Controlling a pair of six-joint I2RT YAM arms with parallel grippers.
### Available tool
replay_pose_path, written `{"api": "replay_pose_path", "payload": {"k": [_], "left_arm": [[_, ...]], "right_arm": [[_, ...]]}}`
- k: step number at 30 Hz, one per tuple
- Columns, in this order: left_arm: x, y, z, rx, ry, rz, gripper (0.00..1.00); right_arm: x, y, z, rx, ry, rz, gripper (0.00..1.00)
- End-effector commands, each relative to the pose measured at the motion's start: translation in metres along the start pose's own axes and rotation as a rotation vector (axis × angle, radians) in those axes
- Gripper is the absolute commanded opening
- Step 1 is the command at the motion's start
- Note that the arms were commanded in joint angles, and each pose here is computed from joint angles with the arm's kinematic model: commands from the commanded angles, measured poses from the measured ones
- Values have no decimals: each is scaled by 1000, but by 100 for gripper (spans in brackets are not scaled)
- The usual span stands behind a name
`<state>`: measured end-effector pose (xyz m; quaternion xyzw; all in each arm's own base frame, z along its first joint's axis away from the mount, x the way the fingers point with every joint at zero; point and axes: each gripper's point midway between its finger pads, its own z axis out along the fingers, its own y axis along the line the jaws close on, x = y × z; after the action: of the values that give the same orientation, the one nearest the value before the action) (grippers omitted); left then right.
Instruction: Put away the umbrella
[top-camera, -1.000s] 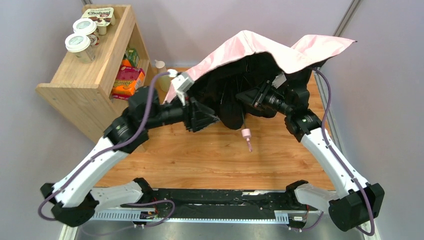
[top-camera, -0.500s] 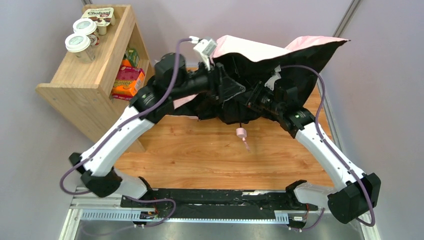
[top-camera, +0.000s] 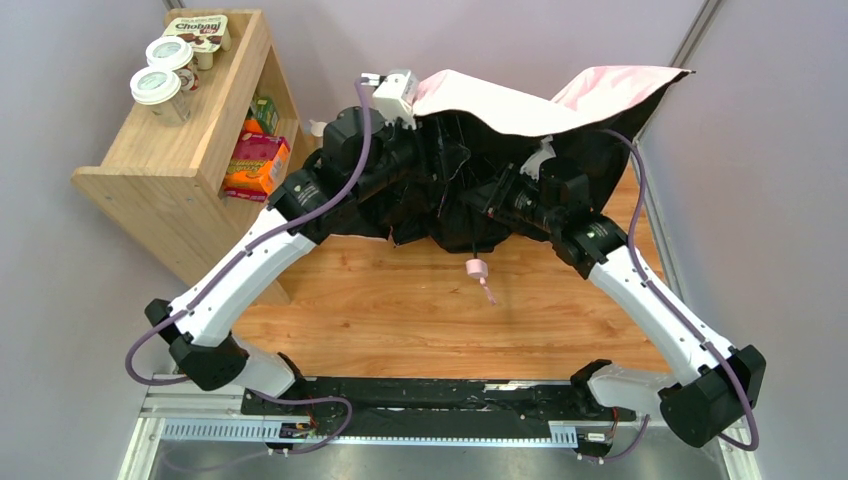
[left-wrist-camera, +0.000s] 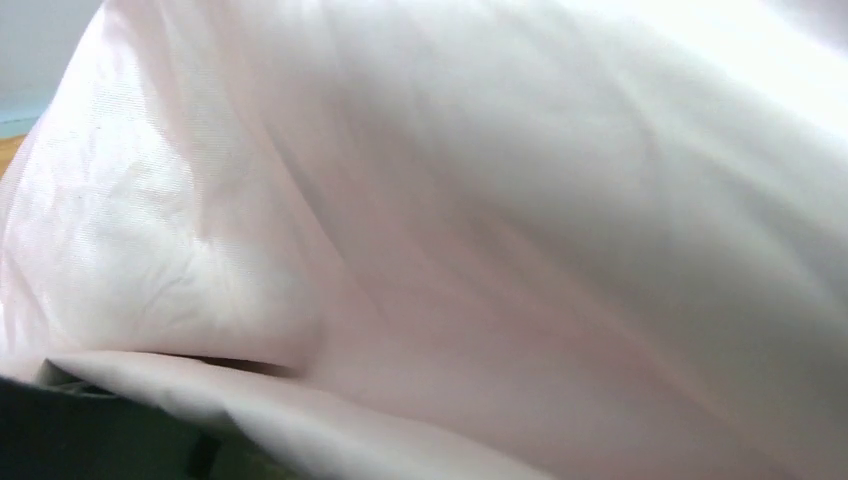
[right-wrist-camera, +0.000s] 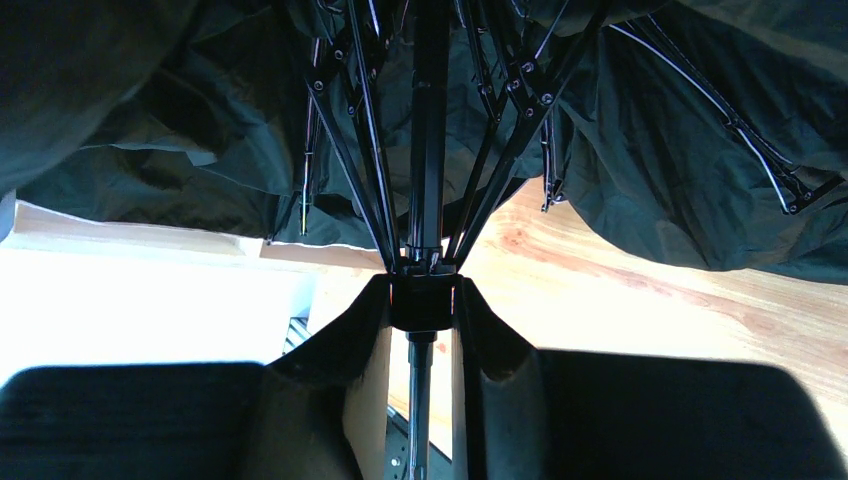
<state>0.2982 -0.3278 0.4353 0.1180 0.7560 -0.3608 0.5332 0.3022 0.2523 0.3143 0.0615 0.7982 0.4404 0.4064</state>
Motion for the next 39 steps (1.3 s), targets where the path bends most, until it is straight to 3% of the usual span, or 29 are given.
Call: {"api": "replay_pose_path", "payload": {"k": [1,4,6,11,16,18,20,21,24,29,31,32,39], "left_arm": [[-33,-3,-13,8,-165,-16,76],[-29,6,-6,-30,-177,-26,74],[-22,8,0,-33,-163,-32,63],[22,29,15,-99,-37,-24,26],[92,32,17,-16,96,-107,11],[98,16,14,70,131,-129,11],[94,0,6,148,154,-114,23],[90,-3,-1,160,159,-110,41],[75,-16,-29,229,116,-95,69],[64,-23,-73,286,65,-104,70],[69,-17,-85,278,59,-117,57],[77,-13,-87,269,69,-123,57],[84,-12,-107,294,44,-174,75]], "right_arm": [[-21,37,-18,-116,-95,-100,0],[-17,49,-21,-168,-92,-131,0],[-14,53,-23,-184,-88,-148,0],[-20,69,-36,-260,-136,-173,0],[-29,70,-38,-282,-212,-150,0],[-37,70,-36,-289,-256,-136,0],[-41,67,-33,-279,-284,-121,0],[-44,64,-32,-261,-297,-111,0],[-53,55,-29,-215,-346,-85,0],[-72,27,-15,-122,-395,6,0],[-79,22,-11,-108,-407,30,0],[-84,23,-11,-116,-418,37,0],[-104,22,-6,-109,-453,50,0]]}}
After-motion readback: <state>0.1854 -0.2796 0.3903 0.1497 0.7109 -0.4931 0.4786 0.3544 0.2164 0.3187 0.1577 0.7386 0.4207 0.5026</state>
